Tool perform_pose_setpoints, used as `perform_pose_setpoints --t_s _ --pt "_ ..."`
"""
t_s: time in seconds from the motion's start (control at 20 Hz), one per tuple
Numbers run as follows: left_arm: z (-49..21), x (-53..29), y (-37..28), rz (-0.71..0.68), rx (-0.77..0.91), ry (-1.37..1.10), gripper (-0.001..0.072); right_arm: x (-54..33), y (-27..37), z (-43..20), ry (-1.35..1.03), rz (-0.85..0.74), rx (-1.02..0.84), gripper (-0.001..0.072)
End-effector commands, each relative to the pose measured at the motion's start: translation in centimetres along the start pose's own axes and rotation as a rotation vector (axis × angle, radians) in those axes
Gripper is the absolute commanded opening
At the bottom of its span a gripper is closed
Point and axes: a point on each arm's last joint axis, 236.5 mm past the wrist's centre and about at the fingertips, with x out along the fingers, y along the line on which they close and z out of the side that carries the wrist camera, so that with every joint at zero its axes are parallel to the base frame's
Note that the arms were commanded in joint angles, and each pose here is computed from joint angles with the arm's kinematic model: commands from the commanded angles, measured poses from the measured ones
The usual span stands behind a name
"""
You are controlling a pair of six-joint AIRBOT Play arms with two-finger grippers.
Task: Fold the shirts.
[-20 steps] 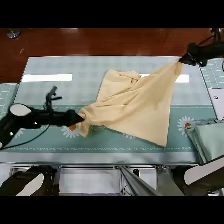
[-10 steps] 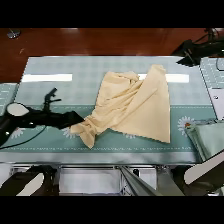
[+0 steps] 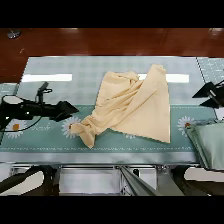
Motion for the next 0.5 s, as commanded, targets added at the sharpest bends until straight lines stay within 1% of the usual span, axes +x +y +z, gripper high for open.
perform_pose_setpoints --t_s 0.0,0.15,0.2,0.25,0.3,0.45 --pt "-1.7 4.7 -1.4 -0.053 0.058 0.166 0.0701 3.3 -1.1 -6.1 0.053 0.022 0.016 0.0625" --pt "-2.4 6.7 -2.8 -0.063 0.109 0.245 0.0699 4.6 -1.1 -9.7 0.103 0.033 0.020 0.0625" --pt "-2.3 6.9 -3.0 -0.065 0.119 0.251 0.0665 4.9 -1.2 -10.5 0.108 0.033 0.027 0.0625" --pt "-2.2 6.8 -3.2 -0.072 0.138 0.257 0.0284 5.2 -1.2 -11.2 0.122 0.035 0.038 0.0625" --pt "-2.0 6.6 -3.4 -0.081 0.160 0.257 0.0032 5.7 -1.4 -11.8 0.137 0.037 0.049 0.0625" --pt "-1.5 6.0 -3.6 -0.089 0.164 0.250 0.0029 7.8 -0.9 -14.4 0.219 0.020 0.014 0.0625"
